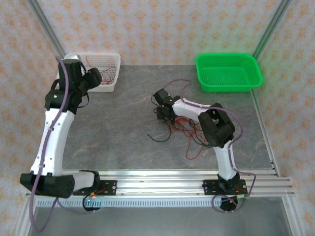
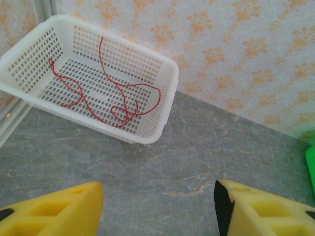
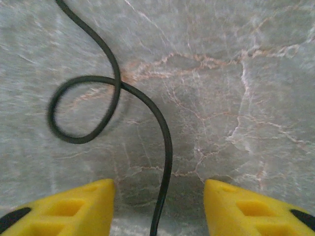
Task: Untangle the cables
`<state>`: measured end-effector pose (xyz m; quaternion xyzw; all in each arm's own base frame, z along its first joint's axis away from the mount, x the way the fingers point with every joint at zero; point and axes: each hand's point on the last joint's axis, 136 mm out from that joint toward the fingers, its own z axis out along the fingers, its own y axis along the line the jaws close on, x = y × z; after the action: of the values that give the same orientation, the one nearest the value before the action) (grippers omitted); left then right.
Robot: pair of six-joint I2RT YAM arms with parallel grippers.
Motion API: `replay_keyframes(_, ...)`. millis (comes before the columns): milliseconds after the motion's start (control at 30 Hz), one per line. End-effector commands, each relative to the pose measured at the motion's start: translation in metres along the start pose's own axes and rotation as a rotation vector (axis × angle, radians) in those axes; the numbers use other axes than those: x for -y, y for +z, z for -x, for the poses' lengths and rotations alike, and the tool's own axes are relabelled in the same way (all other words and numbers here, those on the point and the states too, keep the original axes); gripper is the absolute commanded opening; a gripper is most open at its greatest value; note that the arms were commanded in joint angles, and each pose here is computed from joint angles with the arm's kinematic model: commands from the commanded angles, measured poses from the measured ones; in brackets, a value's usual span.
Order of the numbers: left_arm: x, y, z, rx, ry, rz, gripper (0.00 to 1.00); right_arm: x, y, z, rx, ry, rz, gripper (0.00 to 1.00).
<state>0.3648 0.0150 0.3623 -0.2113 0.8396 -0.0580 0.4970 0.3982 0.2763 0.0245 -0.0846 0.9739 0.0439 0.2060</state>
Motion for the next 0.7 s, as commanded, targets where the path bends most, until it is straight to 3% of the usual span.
replay_keyframes(0, 0.005, -0.007, -0.008, 0.020, -0.009, -0.043, 0.62, 0.007, 0.008, -0.005, -0.028, 0.000, -0.046, 0.39)
replay_keyframes(133, 0.001, -0.013, -0.026, 0.014, -0.020, -0.070, 0.62, 0.003, 0.008, -0.004, -0.023, 0.011, -0.029, 0.00)
replay_keyframes(300, -0.003, -0.019, -0.039, 0.034, -0.047, -0.097, 0.62, -0.004, -0.026, 0.017, 0.050, 0.027, 0.020, 0.00)
replay_keyframes(667, 0.014, -0.004, -0.072, -0.023, -0.077, -0.242, 0.60, -0.024, -0.172, 0.081, 0.357, 0.073, 0.251, 0.00)
